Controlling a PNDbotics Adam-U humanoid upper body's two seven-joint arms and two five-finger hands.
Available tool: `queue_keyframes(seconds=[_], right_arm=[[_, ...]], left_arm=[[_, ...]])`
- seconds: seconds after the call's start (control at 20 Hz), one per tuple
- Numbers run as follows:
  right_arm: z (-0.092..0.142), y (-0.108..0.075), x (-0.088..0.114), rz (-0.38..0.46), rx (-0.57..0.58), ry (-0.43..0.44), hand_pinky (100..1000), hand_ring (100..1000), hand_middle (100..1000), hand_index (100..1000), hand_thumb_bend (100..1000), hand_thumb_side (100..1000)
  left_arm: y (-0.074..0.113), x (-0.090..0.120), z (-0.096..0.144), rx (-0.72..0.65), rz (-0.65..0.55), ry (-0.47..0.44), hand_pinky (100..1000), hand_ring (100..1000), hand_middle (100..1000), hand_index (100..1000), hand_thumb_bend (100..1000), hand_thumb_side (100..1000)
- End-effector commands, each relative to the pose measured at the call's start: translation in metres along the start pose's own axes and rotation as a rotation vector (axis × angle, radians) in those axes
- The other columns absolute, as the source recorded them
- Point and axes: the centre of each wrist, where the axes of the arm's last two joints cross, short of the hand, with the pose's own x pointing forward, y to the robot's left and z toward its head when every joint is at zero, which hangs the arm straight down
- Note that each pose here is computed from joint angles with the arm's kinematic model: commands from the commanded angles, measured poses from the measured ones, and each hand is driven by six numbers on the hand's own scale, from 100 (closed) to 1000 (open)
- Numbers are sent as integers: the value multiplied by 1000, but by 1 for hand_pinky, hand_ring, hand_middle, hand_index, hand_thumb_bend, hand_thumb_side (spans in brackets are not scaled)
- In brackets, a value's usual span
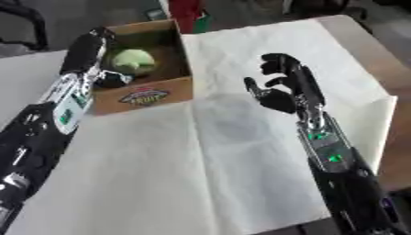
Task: Pick up objects on the table and place them in the box.
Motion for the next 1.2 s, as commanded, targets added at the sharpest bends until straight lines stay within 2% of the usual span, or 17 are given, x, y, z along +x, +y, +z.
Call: queue_keyframes(seconds=[0.05,0.15,0.25,0.35,0.4,0.5,0.65,0.75,0.9,1.0,1.2], right_arm=[[-3,-4,6,1,-10,-21,575,713,630,764,376,100],[-2,-4,5,-1,-11,-18,575,713,629,764,376,100],[-1,-5,3,-3,-17,-14,575,713,629,764,376,100],[0,-6,2,-5,-24,-9,575,713,629,764,375,100],[0,-6,2,-6,-26,-8,575,713,629,764,375,100],[0,-7,2,-9,-33,-8,575,713,629,765,373,100],[1,-9,2,-18,-56,-13,575,713,628,765,372,100],[2,-12,2,-20,-76,-13,575,712,627,765,370,100],[2,-16,4,-20,-103,-19,574,710,626,764,367,100],[2,-18,6,-21,-121,-25,574,709,625,764,366,100],[3,-23,8,-18,-155,-31,574,707,623,763,363,100]], left_arm=[[21,5,-7,70,14,-21,763,758,743,740,826,385],[30,5,-6,103,43,-33,762,751,729,729,803,389],[44,7,-4,149,129,-51,748,732,698,697,627,366],[62,10,0,209,277,-67,747,729,686,672,514,356],[72,11,3,239,360,-82,745,728,684,669,494,352],[90,11,13,277,514,-124,729,703,661,659,390,341],[112,3,40,282,735,-230,725,699,656,655,362,342],[122,-10,63,288,848,-257,718,681,634,645,337,347],[126,-27,95,285,954,-243,718,679,629,642,324,363],[121,-41,112,277,997,-189,720,677,626,638,320,373],[104,-62,132,280,1061,-61,721,674,620,634,305,387]])
